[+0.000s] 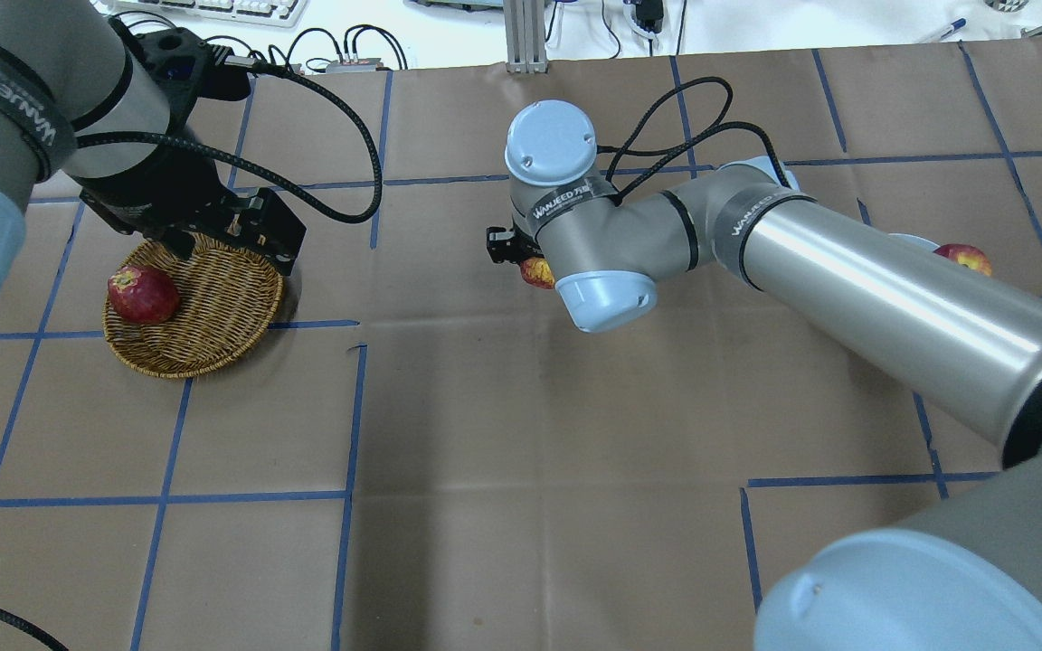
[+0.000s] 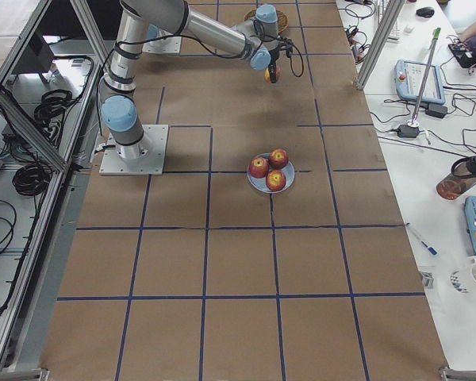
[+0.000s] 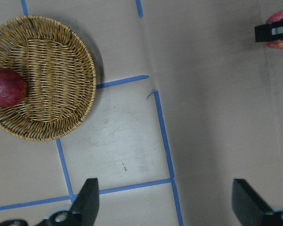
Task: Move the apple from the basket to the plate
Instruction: 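Lift the apple with the right gripper and carry it over the plate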
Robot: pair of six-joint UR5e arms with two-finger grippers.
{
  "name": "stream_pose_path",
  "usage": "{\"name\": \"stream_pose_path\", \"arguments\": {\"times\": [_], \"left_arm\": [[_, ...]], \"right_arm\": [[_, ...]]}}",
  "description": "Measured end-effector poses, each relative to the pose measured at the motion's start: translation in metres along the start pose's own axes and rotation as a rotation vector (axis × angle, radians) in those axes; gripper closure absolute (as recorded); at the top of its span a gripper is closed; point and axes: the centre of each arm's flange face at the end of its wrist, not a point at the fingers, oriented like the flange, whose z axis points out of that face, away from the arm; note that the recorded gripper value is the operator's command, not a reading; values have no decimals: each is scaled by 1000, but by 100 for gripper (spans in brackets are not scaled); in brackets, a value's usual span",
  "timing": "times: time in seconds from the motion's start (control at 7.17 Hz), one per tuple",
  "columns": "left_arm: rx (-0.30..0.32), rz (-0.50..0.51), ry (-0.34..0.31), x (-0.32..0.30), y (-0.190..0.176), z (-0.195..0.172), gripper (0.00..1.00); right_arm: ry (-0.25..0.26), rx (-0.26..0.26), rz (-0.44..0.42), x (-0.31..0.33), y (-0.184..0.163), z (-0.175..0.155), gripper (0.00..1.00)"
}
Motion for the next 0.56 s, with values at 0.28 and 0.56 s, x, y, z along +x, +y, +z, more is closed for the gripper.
{"name": "stream_pose_path", "arguments": {"times": [0.28,0.56], "left_arm": [[0,0,0,0,0,0,1],[0,0,0,0,0,0,1]], "right_arm": [[36,-39,-25,90,-29,-60,42],[70,-82,-88,218,-42,-94,42]]}}
